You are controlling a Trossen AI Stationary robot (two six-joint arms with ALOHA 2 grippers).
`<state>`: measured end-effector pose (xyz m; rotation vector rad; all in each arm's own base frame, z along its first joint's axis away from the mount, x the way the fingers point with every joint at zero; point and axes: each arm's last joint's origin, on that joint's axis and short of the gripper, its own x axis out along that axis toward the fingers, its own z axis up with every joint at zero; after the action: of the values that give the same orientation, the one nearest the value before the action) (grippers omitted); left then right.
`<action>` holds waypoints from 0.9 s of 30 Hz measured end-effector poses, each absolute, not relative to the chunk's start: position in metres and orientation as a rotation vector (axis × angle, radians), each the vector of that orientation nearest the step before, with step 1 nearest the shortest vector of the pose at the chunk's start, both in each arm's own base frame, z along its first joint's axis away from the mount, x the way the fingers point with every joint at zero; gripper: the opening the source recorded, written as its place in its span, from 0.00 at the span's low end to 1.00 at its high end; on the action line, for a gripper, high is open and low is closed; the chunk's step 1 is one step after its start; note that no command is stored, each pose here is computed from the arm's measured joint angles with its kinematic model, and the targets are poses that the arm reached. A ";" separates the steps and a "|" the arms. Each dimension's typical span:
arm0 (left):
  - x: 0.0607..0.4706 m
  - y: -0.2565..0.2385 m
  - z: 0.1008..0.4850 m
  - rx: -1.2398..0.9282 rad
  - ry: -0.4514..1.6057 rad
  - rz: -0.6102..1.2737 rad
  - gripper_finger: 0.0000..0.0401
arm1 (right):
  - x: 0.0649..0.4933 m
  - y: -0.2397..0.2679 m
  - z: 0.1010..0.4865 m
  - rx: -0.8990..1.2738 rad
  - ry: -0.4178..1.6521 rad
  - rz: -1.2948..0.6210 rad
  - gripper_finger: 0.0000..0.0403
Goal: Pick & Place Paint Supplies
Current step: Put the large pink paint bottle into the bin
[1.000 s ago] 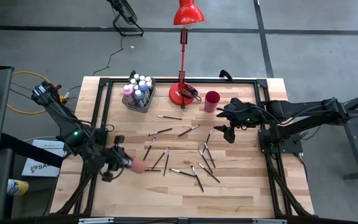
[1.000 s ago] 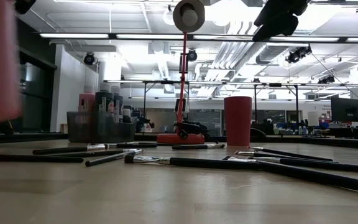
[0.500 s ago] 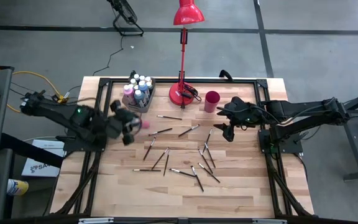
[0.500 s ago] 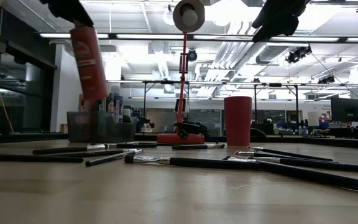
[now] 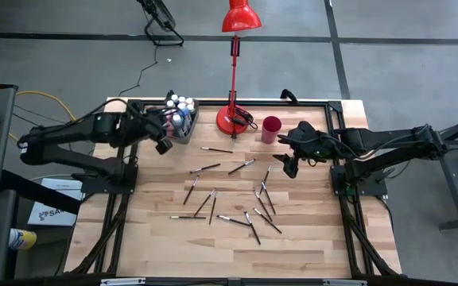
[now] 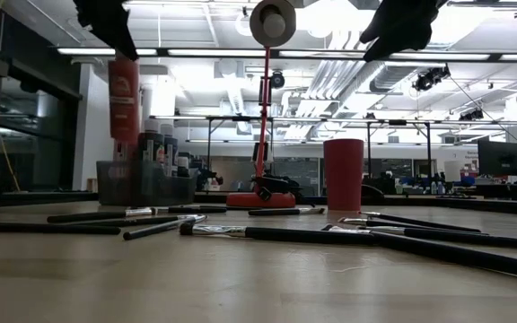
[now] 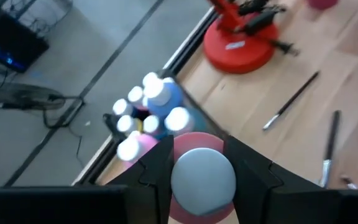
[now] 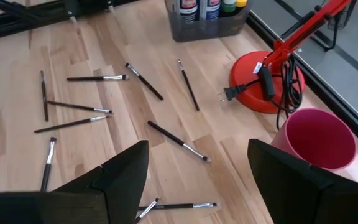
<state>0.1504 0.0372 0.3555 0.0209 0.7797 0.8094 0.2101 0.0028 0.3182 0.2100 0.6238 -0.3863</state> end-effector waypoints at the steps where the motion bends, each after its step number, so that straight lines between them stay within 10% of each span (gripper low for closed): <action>1: 0.151 0.041 0.354 0.024 0.796 0.818 0.28 | 0.210 0.003 0.318 0.212 0.622 -0.391 0.66; 27: 0.192 0.091 0.325 -0.040 0.962 0.888 0.28 | 0.210 -0.006 0.318 0.248 0.612 -0.445 0.66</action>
<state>0.1924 0.0908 0.3246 -0.0403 0.9616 0.8882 0.2100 -0.0063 0.3183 0.2479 0.6119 -0.4447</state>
